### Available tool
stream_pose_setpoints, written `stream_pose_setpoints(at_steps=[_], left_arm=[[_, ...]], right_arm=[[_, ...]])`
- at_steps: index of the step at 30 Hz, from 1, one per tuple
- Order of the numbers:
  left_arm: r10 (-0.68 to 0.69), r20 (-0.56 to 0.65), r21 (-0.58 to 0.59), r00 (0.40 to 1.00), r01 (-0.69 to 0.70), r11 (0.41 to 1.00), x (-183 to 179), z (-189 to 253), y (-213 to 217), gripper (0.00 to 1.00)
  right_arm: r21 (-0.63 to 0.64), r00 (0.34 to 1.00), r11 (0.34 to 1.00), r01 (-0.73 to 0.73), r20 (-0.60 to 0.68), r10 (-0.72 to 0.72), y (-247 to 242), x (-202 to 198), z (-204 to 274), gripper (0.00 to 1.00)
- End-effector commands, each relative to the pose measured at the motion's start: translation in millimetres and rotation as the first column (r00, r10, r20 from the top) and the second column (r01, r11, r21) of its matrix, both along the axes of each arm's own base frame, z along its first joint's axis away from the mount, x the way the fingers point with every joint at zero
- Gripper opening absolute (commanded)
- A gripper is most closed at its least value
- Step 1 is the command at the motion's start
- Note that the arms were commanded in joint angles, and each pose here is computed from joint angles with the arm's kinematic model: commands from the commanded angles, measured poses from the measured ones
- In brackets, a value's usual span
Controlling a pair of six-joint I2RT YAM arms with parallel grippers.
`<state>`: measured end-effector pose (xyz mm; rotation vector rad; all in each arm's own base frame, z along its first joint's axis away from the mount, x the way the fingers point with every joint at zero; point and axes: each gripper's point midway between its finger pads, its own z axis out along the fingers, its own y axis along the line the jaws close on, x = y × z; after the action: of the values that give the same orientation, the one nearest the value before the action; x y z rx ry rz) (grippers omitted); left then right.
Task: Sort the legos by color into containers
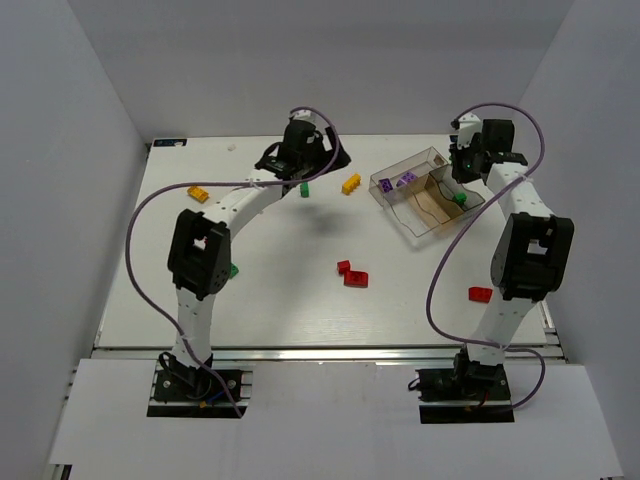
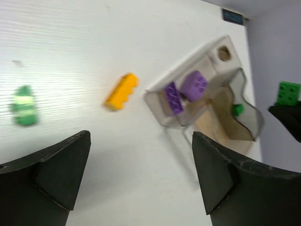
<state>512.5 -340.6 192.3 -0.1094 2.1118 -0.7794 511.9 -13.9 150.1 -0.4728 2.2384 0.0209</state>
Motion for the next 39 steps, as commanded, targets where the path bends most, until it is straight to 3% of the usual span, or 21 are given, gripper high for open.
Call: stream_pose_setpoints(at_steps=[1, 9, 15, 19, 21, 25, 26, 28, 29, 33, 34, 36, 39], left_arm=[[0.080, 0.031, 0.161, 0.996, -0.084, 0.983, -19, 22, 47, 0.98], [0.125, -0.069, 0.337, 0.990, -0.095, 0.937, -24, -27, 93, 0.98], [0.167, -0.139, 0.415, 0.976, -0.096, 0.905, -16, -69, 122, 0.98], [0.179, -0.147, 0.423, 0.973, -0.101, 0.900, -14, -77, 132, 0.98], [0.174, -0.129, 0.418, 0.976, -0.106, 0.902, -9, -74, 135, 0.98], [0.144, -0.089, 0.412, 0.986, -0.095, 0.906, 4, -61, 128, 0.98], [0.140, -0.095, 0.421, 0.986, -0.088, 0.903, 8, -66, 127, 0.97], [0.115, -0.091, 0.430, 0.989, -0.065, 0.900, 15, -67, 123, 0.93], [0.103, -0.093, 0.433, 0.990, -0.053, 0.900, 22, -69, 118, 0.90], [0.066, -0.125, 0.448, 0.990, -0.003, 0.894, 36, -84, 108, 0.66], [0.063, -0.133, 0.447, 0.989, 0.003, 0.894, 37, -87, 107, 0.61], [0.066, -0.148, 0.451, 0.987, 0.008, 0.892, 40, -95, 106, 0.60], [0.087, -0.152, 0.479, 0.984, -0.004, 0.878, 41, -104, 106, 0.65]], right_arm=[[-0.087, 1.000, 0.996, -0.023, 0.005, 0.023, -11, 13, 6, 0.12], [-0.127, 0.990, 0.990, -0.060, -0.132, 0.043, -19, 19, -40, 0.25], [-0.128, 0.983, 0.989, -0.073, -0.174, 0.050, -19, 16, -56, 0.46], [-0.130, 0.988, 0.990, -0.057, -0.152, 0.036, -22, 18, -53, 0.58], [-0.125, 0.992, 0.991, -0.043, -0.122, 0.028, -22, 15, -43, 0.58], [-0.068, 1.000, 0.998, 0.005, 0.009, -0.004, -17, 8, -4, 0.53], [-0.033, 0.994, 0.999, 0.035, 0.108, -0.032, -15, 10, 30, 0.50], [0.030, 0.991, 0.999, 0.034, 0.129, -0.037, -8, -7, 35, 0.21], [0.091, 0.980, 0.995, 0.050, 0.186, -0.066, -1, -17, 63, 0.01], [0.291, 0.959, 0.949, -0.117, 0.281, 0.032, 41, -64, 104, 0.00], [0.332, 0.964, 0.933, -0.140, 0.260, 0.052, 49, -79, 94, 0.11], [0.386, 0.937, 0.897, -0.214, 0.339, 0.078, 62, -101, 122, 0.45], [0.417, 0.920, 0.872, -0.254, 0.383, 0.085, 67, -126, 127, 0.54]])
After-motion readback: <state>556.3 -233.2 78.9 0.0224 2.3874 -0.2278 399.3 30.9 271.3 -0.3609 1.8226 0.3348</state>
